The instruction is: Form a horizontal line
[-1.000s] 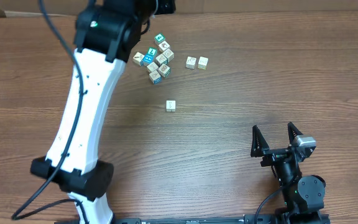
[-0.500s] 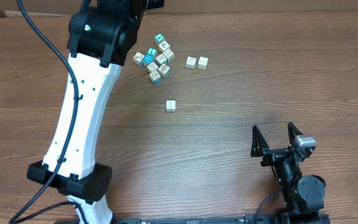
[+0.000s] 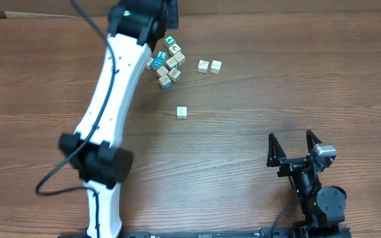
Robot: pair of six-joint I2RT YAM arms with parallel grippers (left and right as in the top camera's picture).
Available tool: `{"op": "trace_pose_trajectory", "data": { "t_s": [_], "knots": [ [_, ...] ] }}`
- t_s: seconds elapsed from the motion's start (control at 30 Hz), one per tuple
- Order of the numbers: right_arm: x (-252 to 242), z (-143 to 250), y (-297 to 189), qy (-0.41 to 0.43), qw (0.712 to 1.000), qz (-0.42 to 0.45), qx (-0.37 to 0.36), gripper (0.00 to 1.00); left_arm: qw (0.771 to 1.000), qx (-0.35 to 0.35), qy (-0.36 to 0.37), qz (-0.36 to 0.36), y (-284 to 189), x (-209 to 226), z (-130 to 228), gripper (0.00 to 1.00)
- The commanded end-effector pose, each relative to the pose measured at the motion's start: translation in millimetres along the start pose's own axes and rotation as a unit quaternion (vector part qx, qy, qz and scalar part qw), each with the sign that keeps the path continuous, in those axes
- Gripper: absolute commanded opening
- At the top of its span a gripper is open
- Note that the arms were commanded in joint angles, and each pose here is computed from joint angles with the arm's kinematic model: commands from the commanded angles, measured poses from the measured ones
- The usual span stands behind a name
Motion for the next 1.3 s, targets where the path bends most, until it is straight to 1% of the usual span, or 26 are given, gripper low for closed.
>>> {"op": "trace_pose_trajectory", "data": {
  "t_s": [0.0, 0.03, 0.07, 0.1, 0.2, 0.27, 0.4, 0.53, 0.7, 0.9, 1.13, 1.27],
  "knots": [
    [-1.4, 2.0, 0.2, -0.002, 1.000, 0.005, -0.002, 1.00, 0.996, 0.075, 0.046, -0.003, 58.0, 4.8, 27.1, 0.57],
    [-1.4, 2.0, 0.2, -0.002, 1.000, 0.005, -0.002, 1.00, 0.993, 0.096, 0.060, 0.013, 69.7, 3.0, 34.9, 0.59],
    [-1.4, 2.0, 0.2, -0.002, 1.000, 0.005, -0.002, 1.00, 0.986, 0.136, 0.078, 0.049, 90.9, -0.5, 50.1, 0.62],
    [-1.4, 2.0, 0.2, -0.002, 1.000, 0.005, -0.002, 1.00, 0.983, 0.154, 0.081, 0.064, 101.2, -1.6, 57.9, 0.63],
    [-1.4, 2.0, 0.2, -0.002, 1.000, 0.005, -0.002, 1.00, 0.977, 0.185, 0.076, 0.078, 124.5, -0.9, 73.5, 0.62],
    [-1.4, 2.0, 0.2, -0.002, 1.000, 0.005, -0.002, 1.00, 0.974, 0.196, 0.082, 0.083, 133.7, -2.0, 80.5, 0.60],
    [-1.4, 2.0, 0.2, -0.002, 1.000, 0.005, -0.002, 1.00, 0.968, 0.209, 0.107, 0.087, 147.1, -3.7, 92.3, 0.53],
    [-1.4, 2.0, 0.2, -0.002, 1.000, 0.005, -0.002, 1.00, 0.964, 0.216, 0.130, 0.090, 152.5, -6.6, 99.3, 0.48],
    [-1.4, 2.0, 0.2, -0.002, 1.000, 0.005, -0.002, 1.00, 0.962, 0.222, 0.136, 0.087, 156.4, -6.0, 104.1, 0.42],
    [-1.4, 2.0, 0.2, -0.002, 1.000, 0.005, -0.002, 1.00, 0.959, 0.227, 0.147, 0.089, 159.1, -6.7, 109.6, 0.42],
    [-1.4, 2.0, 0.2, -0.002, 1.000, 0.005, -0.002, 1.00, 0.956, 0.237, 0.151, 0.087, 169.1, -6.1, 124.1, 0.42],
    [-1.4, 2.0, 0.2, -0.002, 1.000, 0.005, -0.002, 1.00, 0.955, 0.237, 0.155, 0.088, 173.7, -5.9, 128.4, 0.44]
  ]
}}
Point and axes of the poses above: each gripper's point midway between its finger pads, its own y axis out along the fingers, its own x axis along the line the jaws close on, z = x × y, the point moved 9 cm from there along -y, back along the fingers, and after that the axes turned 6 degrees about -y, right-handed, at the moved point
